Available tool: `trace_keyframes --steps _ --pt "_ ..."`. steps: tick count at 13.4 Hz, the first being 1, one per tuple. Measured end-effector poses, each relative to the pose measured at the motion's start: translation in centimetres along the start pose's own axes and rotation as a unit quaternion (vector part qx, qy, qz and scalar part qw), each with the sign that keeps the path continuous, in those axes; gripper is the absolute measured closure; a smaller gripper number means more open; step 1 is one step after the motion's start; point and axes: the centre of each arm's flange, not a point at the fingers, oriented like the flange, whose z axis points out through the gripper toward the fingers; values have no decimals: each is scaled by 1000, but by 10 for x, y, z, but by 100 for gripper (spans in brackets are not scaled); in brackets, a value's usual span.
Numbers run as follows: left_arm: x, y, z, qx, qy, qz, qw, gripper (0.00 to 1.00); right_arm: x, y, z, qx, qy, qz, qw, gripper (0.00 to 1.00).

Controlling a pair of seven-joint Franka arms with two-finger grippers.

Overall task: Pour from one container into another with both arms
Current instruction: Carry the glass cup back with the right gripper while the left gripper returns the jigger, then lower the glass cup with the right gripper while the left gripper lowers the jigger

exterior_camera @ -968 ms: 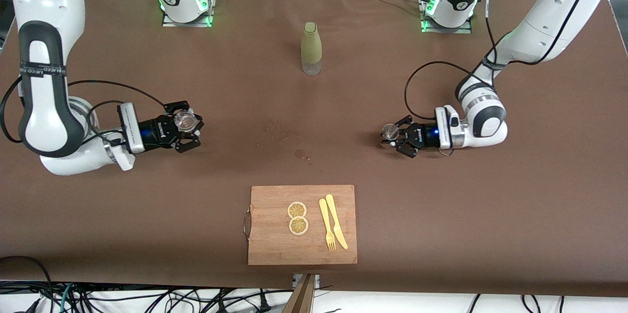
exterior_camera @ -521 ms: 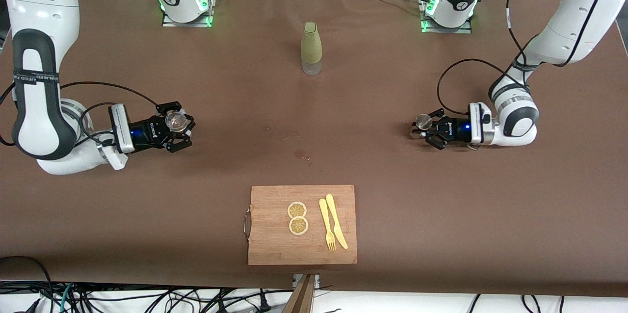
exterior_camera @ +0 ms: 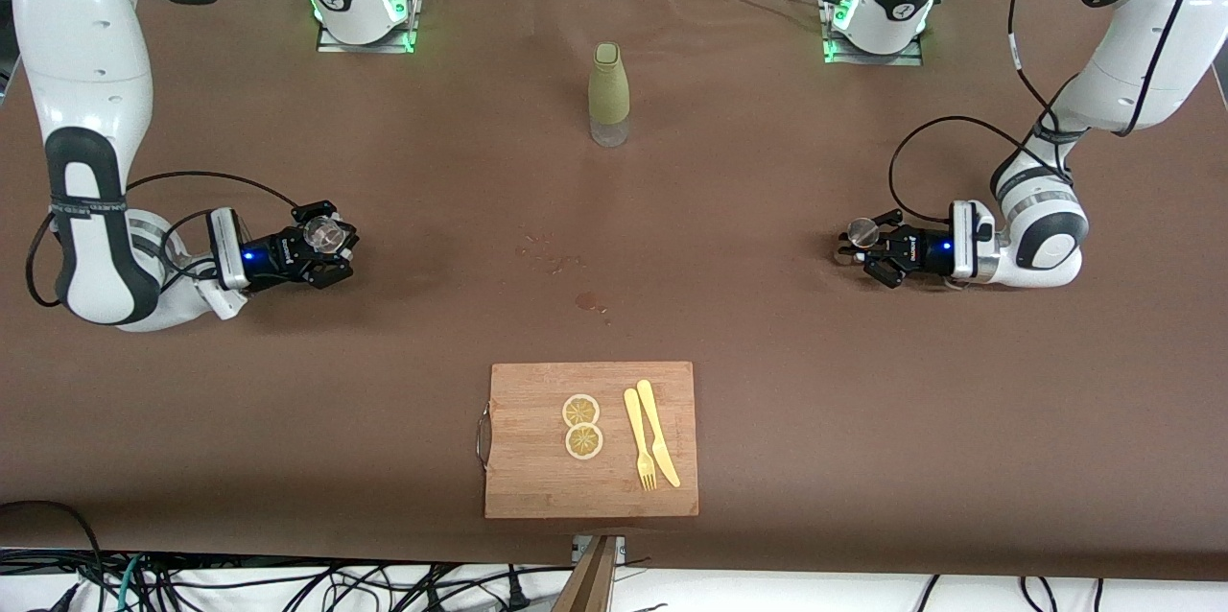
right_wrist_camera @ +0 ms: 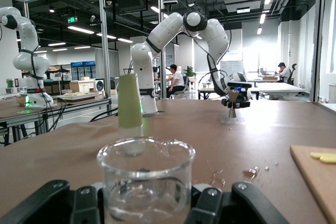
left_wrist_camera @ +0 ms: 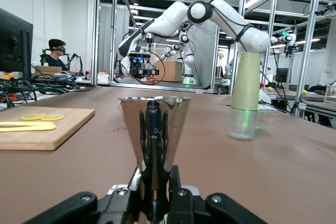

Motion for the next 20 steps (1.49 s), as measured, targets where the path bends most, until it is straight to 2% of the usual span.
trace_keyframes --steps 3,5,9,14,15,20 --pt "-6 2 -16 -3 -1 1 1000 78 -50 -45 -32 -5 -3 15 1000 88" --pt "-9 3 -19 -1 -2 0 1000 78 -64 -65 -53 -17 -13 17 1000 88" --pt "-24 3 -27 4 -5 4 1000 78 -95 -65 -44 -27 -27 17 999 88" --pt "-32 5 -30 5 -2 5 1000 77 -100 -58 -37 -24 -31 15 999 88" --pt "-33 6 -32 7 -4 4 1000 71 -100 -58 -37 -24 -32 15 999 88" --pt "-38 13 -54 20 -18 -3 1000 19 -100 -48 -32 -28 -44 10 999 88"
